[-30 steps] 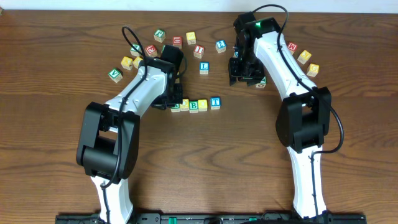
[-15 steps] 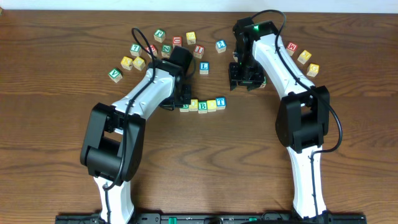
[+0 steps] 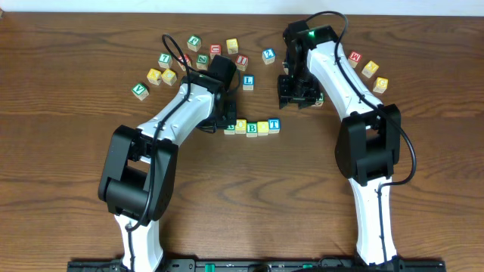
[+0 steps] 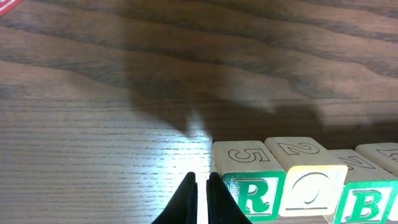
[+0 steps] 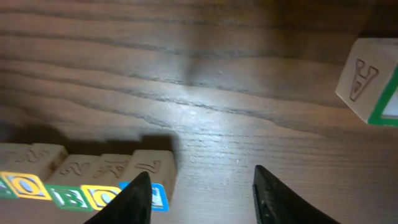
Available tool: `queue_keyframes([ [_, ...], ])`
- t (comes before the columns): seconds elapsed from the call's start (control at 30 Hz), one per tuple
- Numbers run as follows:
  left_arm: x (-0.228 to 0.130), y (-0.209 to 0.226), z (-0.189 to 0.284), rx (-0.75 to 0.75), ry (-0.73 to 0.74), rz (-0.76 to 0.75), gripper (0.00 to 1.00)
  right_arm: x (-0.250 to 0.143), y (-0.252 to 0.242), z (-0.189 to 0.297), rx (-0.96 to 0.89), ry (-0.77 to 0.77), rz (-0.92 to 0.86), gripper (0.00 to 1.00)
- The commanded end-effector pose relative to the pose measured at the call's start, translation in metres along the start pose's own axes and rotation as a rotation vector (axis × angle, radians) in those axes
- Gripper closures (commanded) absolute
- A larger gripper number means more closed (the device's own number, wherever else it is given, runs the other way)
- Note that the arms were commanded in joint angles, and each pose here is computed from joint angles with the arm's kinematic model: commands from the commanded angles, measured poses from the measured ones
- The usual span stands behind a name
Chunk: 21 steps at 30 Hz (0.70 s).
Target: Spell out ROBOT
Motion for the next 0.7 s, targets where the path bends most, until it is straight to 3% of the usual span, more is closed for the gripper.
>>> queue_keyframes([
  [0.0, -0.005, -0.003, 0.001, -0.014, 0.014, 0.003, 0.92, 0.002, 0.015, 0.015, 0.041, -0.049, 0.035, 0.55],
  [0.23, 0.002, 0.004, 0.014, -0.010, -0.002, -0.007, 0.92, 0.013, 0.038, 0.013, 0.053, -0.108, 0.079, 0.55],
  [0.43, 0.025, 0.031, 0.051, 0.015, -0.091, 0.028, 0.93, 0.029, 0.067, 0.012, 0.065, -0.198, 0.135, 0.58],
  [0.67, 0.044, 0.067, 0.088, 0.017, -0.175, 0.093, 0.92, 0.037, 0.097, 0.010, 0.082, -0.261, 0.151, 0.73],
])
Point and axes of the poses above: each gripper's point midway between its finger pads, its own z axis back along the fingers, its own y axis along the line the jaws close on, x = y × z, the point moved 3 cm from there along z, back along the fingers, and after that the axes turned 13 degrees about z, right-handed, at the moved point
